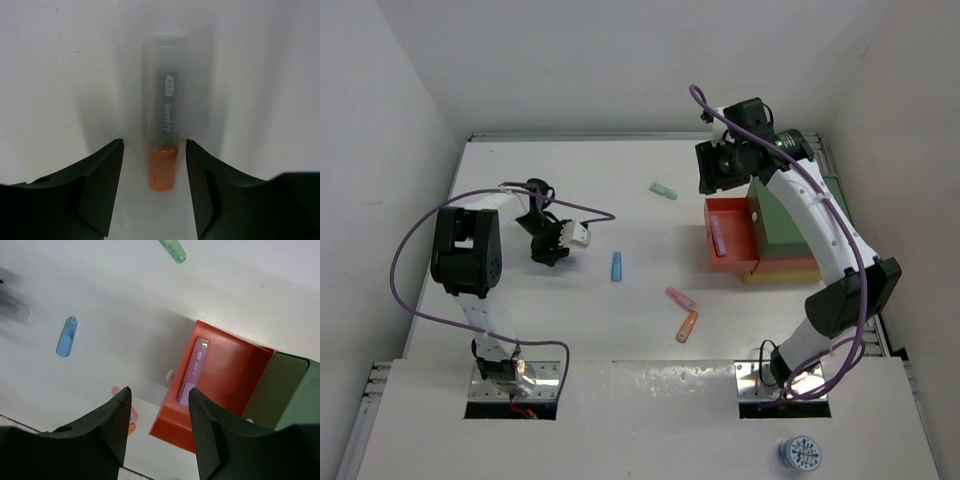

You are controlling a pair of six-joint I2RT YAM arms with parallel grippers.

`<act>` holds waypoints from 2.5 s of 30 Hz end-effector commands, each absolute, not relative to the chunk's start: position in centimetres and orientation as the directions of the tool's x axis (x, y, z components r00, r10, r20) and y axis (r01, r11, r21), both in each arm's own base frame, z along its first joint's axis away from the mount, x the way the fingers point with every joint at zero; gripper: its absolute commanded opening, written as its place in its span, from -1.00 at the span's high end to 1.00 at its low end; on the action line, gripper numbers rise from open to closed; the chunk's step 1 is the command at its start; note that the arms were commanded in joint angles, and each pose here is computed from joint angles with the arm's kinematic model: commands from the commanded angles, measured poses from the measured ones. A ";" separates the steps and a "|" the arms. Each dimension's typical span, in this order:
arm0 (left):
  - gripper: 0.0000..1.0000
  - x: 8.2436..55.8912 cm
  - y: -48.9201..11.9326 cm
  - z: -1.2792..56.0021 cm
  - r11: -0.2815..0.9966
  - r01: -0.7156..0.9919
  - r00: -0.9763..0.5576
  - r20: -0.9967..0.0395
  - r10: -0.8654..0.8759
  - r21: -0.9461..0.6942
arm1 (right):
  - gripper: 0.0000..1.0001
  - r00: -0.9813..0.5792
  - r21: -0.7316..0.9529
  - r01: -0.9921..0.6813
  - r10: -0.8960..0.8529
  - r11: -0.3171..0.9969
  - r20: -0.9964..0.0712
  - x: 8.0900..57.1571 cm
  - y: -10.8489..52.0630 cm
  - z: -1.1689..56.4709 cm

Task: Sort the stationery into containers
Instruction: Pick up the stationery from the center of the board, then place the stationery in the drawer.

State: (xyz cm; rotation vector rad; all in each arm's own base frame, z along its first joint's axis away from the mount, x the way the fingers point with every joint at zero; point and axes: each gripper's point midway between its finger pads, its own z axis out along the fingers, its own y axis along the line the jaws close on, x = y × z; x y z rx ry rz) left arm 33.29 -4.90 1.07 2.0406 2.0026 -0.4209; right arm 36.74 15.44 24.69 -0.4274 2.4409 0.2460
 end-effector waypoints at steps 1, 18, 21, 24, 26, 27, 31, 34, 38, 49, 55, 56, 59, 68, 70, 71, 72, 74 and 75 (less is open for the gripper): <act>-0.16 33.3 -4.8 -0.2 -0.079 0.996 0.085 -0.337 0.938 0.032 | 0.01 -0.689 0.081 -0.384 -0.227 0.920 -0.688 36.5 15.7 27.6; 0.87 35.2 -15.7 13.4 0.221 0.966 -0.227 -0.853 0.470 -0.136 | -0.10 -0.668 0.325 -0.481 -0.100 0.814 -0.737 34.2 18.7 30.1; 0.89 35.1 -18.7 17.9 0.253 0.937 -0.313 -0.903 0.295 -0.242 | -0.12 -0.650 0.381 -0.496 -0.043 0.780 -0.759 33.9 20.3 31.1; 0.92 35.6 -21.2 23.0 0.359 0.850 -0.445 -0.891 0.096 -0.386 | -0.18 -0.638 0.425 -0.500 0.012 0.755 -0.770 33.8 22.0 32.1; 0.92 36.3 -22.7 27.2 0.415 0.865 -0.320 -0.947 0.029 -0.280 | -0.19 -0.644 0.461 -0.477 0.060 0.748 -0.763 34.1 23.2 32.6; 0.91 36.2 -23.2 28.0 0.434 0.849 -0.336 -0.942 0.005 -0.301 | -0.19 -0.645 0.472 -0.466 0.078 0.749 -0.760 34.3 23.5 32.7; 0.91 35.3 -25.7 29.8 0.470 0.818 -0.375 -0.927 -0.003 -0.332 | -0.21 -0.639 0.517 -0.426 0.158 0.742 -0.753 35.0 25.2 33.7; 0.90 34.7 -26.7 30.0 0.464 0.807 -0.404 -0.914 -0.017 -0.366 | -0.22 -0.642 0.530 -0.442 0.157 0.724 -0.750 35.1 26.6 34.0; 0.88 33.7 -28.0 30.7 0.427 0.827 -0.396 -0.918 -0.019 -0.365 | -0.22 -0.643 0.521 -0.453 0.140 0.723 -0.753 34.9 27.3 33.7; 0.84 32.1 -30.4 33.0 0.344 0.874 -0.354 -0.935 -0.030 -0.343 | -0.07 -0.657 0.512 -0.444 0.122 0.736 -0.744 35.7 27.8 32.0; 0.51 31.6 -30.6 33.3 0.334 0.881 -0.344 -0.938 -0.030 -0.334 | 0.70 -0.645 0.493 -0.461 0.103 0.738 -0.757 35.9 27.9 31.8; 0.35 31.5 -30.6 33.2 0.335 0.880 -0.348 -0.937 -0.025 -0.336 | 0.78 -0.642 0.483 -0.466 0.093 0.741 -0.761 35.9 27.6 31.7; -0.25 32.4 -29.6 32.1 0.411 0.846 -0.370 -0.929 -0.004 -0.338 | 0.96 -0.609 0.434 -0.469 0.073 0.770 -0.789 36.1 25.7 32.5; -0.31 33.6 -26.7 30.4 0.510 0.822 -0.327 -0.944 0.054 -0.255 | 1.00 -0.620 -0.014 -0.386 -0.271 0.923 -0.736 34.3 15.1 28.2; -0.31 33.4 -27.1 30.0 0.507 0.822 -0.335 -0.940 0.061 -0.259 | 1.00 -0.658 -0.055 -0.382 -0.313 0.923 -0.684 33.9 13.9 26.8; -0.32 33.5 -27.2 29.8 0.513 0.818 -0.338 -0.939 0.064 -0.259 | 1.00 -0.670 -0.070 -0.384 -0.329 0.921 -0.666 34.0 13.8 26.1; -0.33 33.4 -27.4 29.6 0.513 0.819 -0.339 -0.938 0.069 -0.259 | 1.00 -0.677 -0.093 -0.377 -0.343 0.921 -0.651 34.1 13.3 25.6; -0.54 33.7 -27.3 29.4 0.534 0.808 -0.338 -0.938 0.073 -0.250 | 1.00 -0.691 -0.140 -0.394 -0.393 0.909 -0.607 34.6 12.7 23.9; -0.67 33.7 -27.4 29.2 0.538 0.804 -0.343 -0.936 0.077 -0.251 | 1.00 -0.700 -0.173 -0.387 -0.411 0.906 -0.584 34.8 12.1 23.1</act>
